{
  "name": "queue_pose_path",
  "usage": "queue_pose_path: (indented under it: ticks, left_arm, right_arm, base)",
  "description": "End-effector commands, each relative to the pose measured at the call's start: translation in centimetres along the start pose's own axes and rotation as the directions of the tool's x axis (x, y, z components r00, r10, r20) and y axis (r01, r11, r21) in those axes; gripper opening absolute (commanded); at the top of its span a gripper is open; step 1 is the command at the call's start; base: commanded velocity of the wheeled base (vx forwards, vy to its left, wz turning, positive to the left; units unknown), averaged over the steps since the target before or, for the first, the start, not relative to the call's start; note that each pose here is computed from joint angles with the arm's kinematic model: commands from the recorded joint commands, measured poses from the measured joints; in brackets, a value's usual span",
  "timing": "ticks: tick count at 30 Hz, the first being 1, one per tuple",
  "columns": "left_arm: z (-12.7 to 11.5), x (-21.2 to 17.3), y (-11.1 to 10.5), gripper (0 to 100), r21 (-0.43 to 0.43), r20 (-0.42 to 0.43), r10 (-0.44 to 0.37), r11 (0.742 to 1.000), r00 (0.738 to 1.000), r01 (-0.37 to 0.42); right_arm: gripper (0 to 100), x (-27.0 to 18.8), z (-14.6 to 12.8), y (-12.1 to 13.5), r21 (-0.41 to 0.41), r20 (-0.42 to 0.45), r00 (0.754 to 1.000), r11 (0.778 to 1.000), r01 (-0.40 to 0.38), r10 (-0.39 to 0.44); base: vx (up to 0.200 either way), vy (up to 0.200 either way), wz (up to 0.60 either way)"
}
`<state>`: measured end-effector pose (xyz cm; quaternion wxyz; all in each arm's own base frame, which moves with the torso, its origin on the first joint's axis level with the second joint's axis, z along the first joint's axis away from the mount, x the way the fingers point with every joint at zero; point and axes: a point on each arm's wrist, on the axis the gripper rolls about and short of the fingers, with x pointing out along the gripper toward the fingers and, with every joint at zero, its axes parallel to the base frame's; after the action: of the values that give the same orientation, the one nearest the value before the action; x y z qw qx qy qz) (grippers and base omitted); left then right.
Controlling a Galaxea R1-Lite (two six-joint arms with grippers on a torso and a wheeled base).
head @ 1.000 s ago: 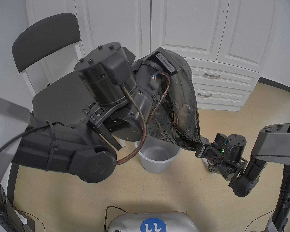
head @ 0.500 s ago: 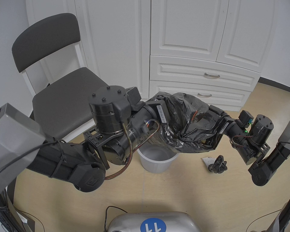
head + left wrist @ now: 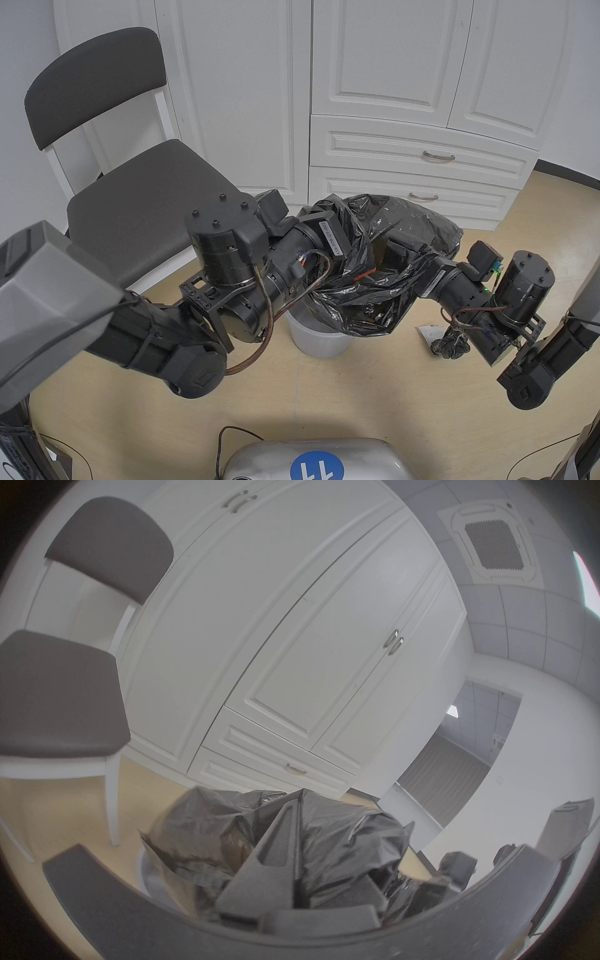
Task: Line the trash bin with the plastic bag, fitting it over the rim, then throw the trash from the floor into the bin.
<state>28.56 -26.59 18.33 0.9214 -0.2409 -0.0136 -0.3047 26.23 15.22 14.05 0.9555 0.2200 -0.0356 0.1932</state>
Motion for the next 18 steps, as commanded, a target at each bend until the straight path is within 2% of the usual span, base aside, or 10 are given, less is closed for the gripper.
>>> queue_pose_path:
  ticks: [1,6,18]
  left_arm:
    - [-3.7,1.7,1.1,0,-0.047,-0.033,-0.012,0.999,0.999,0.011]
    - [-5.2,2.6,1.4,0,-0.092,-0.046,-0.013,0.996,0.999,0.008]
    - [-7.5,4.6,2.6,0,-0.148,-0.046,0.009,0.989,0.999,-0.016]
  right_arm:
    - [0,2.2,-3.2,0.8,0.099,-0.04,0.999,0.995,-0.02,0.024]
    - [0,3.0,-3.8,0.5,0.153,-0.046,0.999,0.988,-0.018,0.026]
    - [0,4.2,-5.2,-0.4,0.15,-0.058,0.998,0.989,0.008,0.001]
  base:
    - [0.0,0.0,0.0]
    - [0.0,0.0,0.0]
    - [0.0,0.0,0.0]
